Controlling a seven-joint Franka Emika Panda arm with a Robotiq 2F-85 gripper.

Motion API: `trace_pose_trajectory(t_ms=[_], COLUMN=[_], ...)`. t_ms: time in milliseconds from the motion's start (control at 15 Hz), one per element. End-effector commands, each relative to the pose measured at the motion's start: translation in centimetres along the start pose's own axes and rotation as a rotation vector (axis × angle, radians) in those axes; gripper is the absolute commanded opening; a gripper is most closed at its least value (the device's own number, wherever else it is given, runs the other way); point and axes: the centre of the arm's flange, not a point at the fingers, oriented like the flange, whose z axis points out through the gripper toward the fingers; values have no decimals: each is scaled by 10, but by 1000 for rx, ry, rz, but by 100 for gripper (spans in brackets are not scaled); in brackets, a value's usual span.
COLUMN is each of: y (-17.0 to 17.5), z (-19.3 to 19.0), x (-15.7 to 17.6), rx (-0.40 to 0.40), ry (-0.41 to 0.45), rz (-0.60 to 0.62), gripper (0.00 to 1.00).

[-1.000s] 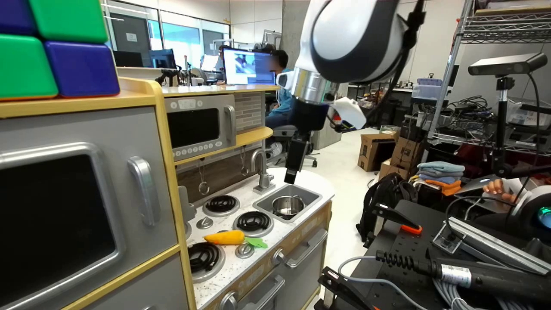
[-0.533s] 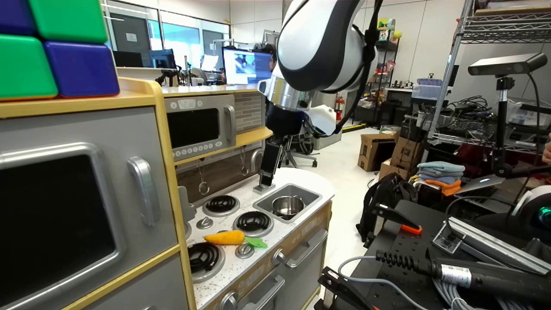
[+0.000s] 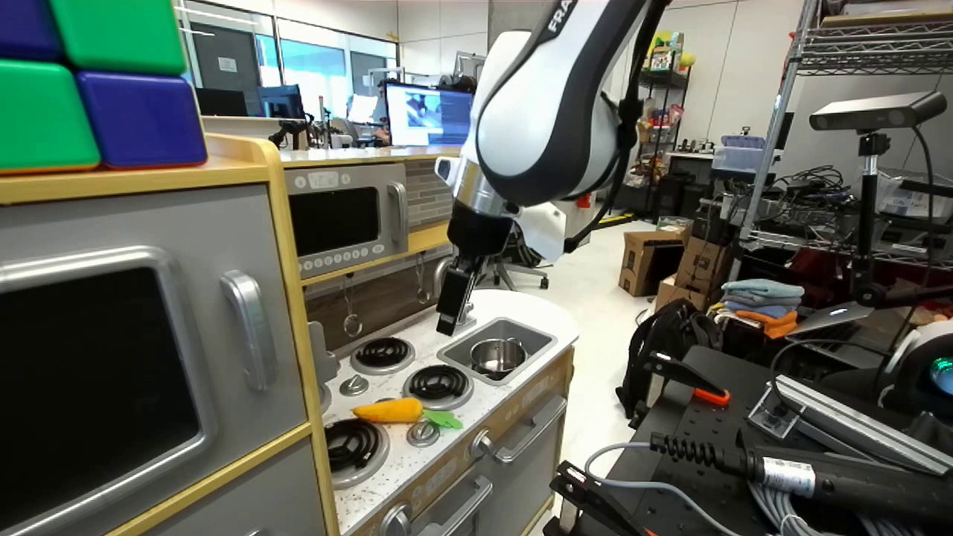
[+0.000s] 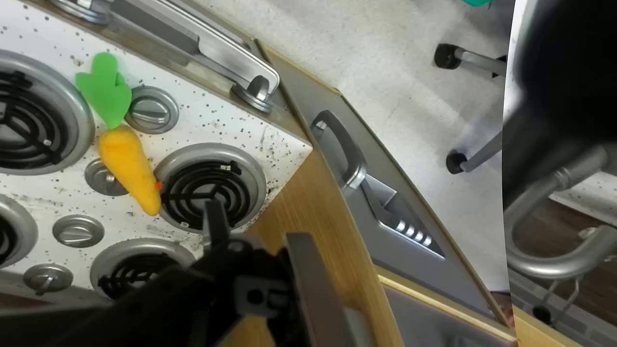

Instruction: Remove the carrot toy from the stove and put it inside the silver pot in the sink

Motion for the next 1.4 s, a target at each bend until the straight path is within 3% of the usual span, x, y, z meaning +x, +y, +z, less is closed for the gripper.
trace_pose_trajectory(t_ms=[0,667,800,867,1067,1333], y=[7,33,27,26,24,29], z=[58,157,160,149,153,156], x=[22,68,67,51,50,48], rx=[-41,-84,-43,-56,-50,30], ry=[55,25,-24,9,2,-100], rz=[-59,-9,-8,-10,-10,-239], gripper=[100,100,100,100,100,100])
